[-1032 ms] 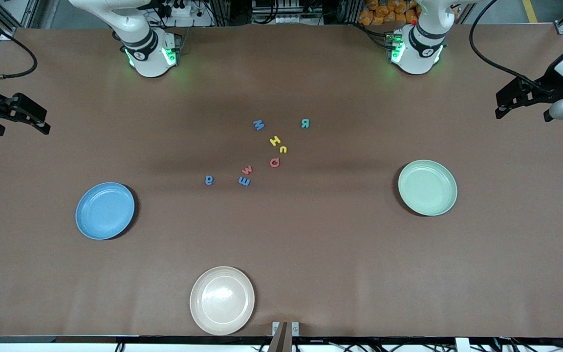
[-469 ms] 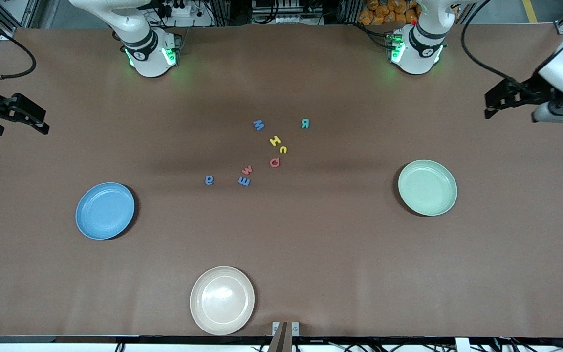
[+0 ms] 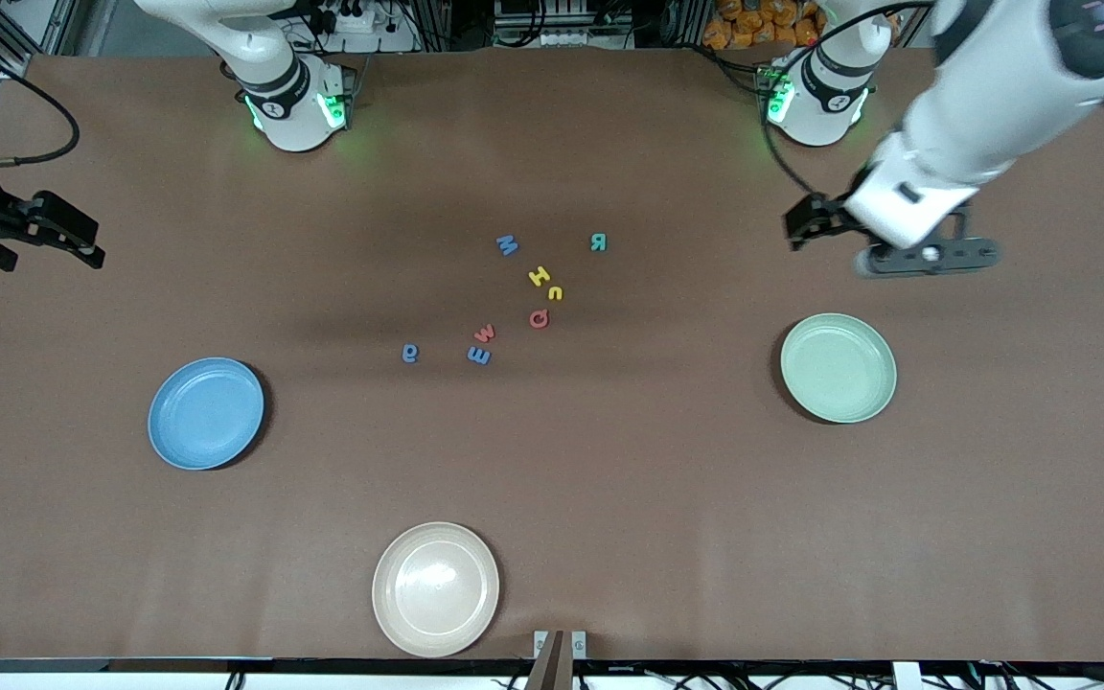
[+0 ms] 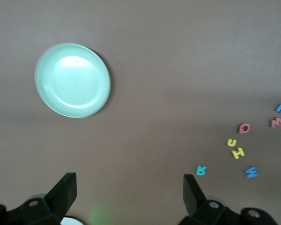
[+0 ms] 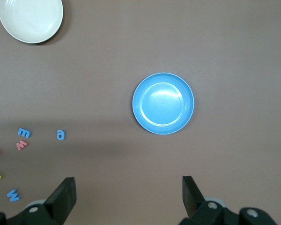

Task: Sort upper and lower case letters into plates
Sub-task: 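Move the left gripper toward the teal R while the right gripper reaches letters, then grasp the teal R with the left gripper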

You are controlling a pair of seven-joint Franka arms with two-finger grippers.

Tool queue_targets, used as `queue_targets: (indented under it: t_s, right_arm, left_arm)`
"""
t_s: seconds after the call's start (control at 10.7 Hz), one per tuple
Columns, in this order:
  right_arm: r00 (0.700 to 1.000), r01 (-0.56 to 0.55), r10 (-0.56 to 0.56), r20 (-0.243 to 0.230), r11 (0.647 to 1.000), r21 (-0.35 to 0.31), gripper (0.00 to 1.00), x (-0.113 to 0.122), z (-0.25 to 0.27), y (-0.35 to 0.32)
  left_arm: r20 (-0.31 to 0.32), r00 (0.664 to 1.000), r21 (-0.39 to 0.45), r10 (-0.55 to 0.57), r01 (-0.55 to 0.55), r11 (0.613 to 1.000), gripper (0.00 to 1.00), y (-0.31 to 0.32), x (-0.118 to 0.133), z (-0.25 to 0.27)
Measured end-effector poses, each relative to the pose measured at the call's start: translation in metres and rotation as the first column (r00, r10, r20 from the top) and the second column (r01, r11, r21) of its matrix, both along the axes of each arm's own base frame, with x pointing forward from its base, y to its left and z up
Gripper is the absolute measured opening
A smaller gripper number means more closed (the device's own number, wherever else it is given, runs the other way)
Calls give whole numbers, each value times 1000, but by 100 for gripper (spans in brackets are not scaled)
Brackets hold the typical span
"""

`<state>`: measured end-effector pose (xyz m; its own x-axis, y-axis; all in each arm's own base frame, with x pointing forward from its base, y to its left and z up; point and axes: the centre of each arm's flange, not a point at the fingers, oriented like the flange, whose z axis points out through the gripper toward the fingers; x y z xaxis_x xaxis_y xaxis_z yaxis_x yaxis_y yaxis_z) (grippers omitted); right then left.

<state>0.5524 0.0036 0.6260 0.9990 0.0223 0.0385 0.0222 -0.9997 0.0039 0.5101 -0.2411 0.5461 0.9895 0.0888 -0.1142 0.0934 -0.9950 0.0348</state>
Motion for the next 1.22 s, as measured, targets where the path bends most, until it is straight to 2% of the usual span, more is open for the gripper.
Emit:
queue_targets:
  t_s: [0.28, 0.56, 0.94, 1.22]
  right_arm:
    - [1000, -5, 5, -8, 1000, -1, 100, 7, -12, 3]
    - [999, -12, 12, -52, 1000, -4, 100, 18, -40, 8]
    - [998, -14, 13, -61, 1000, -5, 100, 33, -75, 10]
    - [998, -20, 20, -59, 1000, -6, 100, 38, -84, 14]
  left_arm:
    - [-17, 995, 12, -95, 95, 995, 100, -92, -60, -66]
    - [-14, 980, 9, -201, 201, 980, 100, -135, -116, -136]
    - [27, 959, -55, -281, 282, 958, 100, -166, -159, -212]
    - [62, 956, -20, -288, 290, 957, 100, -191, -189, -255]
